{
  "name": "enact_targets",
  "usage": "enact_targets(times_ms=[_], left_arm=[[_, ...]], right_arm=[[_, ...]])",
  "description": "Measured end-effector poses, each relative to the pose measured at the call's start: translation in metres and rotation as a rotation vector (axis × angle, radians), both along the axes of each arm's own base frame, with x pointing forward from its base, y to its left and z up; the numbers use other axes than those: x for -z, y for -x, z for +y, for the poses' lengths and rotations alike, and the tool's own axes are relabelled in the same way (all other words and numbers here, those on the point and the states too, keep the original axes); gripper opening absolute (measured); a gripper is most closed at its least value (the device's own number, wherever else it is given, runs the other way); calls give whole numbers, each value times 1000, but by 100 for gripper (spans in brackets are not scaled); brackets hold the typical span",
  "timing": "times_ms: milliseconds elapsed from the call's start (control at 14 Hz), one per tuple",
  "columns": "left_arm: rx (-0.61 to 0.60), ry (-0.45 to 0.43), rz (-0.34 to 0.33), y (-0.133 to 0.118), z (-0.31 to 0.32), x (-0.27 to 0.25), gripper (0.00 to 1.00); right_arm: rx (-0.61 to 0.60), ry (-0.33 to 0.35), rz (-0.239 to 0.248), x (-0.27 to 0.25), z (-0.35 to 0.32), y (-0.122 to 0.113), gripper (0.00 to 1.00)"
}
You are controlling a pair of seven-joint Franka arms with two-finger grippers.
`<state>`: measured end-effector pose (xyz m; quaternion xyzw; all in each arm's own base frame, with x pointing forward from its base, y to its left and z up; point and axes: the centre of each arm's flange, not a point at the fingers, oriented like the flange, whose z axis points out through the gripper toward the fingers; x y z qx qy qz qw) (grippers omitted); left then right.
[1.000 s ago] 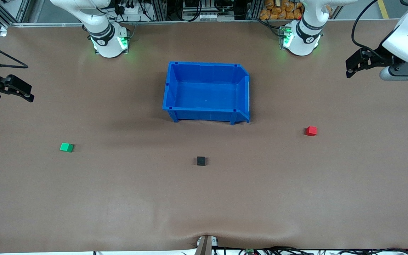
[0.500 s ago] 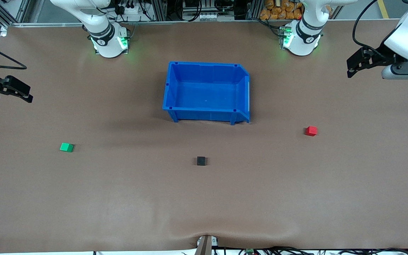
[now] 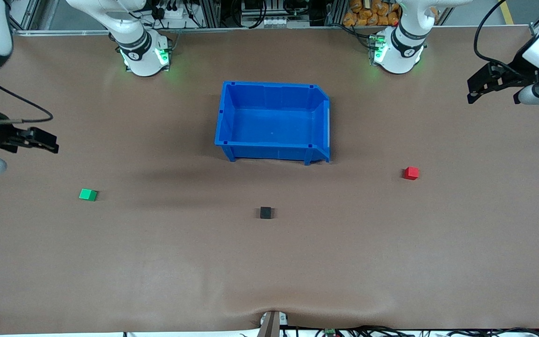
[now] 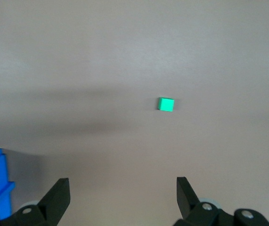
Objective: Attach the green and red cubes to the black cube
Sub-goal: 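Move the right gripper to the green cube while the left gripper approaches the red cube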
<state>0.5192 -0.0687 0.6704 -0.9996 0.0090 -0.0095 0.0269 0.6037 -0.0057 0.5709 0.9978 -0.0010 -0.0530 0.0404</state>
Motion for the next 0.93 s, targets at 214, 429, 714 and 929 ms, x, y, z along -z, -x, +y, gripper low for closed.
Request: enact_targets(times_ms=[214,429,714,929], left_arm=[[-12,0,4,-2,6,2,100],[-24,-1,41,-14,12,21,100],[-39,2,84,-41,20,61,100],[-34,6,76,-56,19,102,100]], right_arm=[[-58,119,32,44,-2,-23,100],[-68,118,35,70,-1,-37,100],[-51,92,3,108,-18,-59,100],[-51,81,54,151,-19,-67,100]])
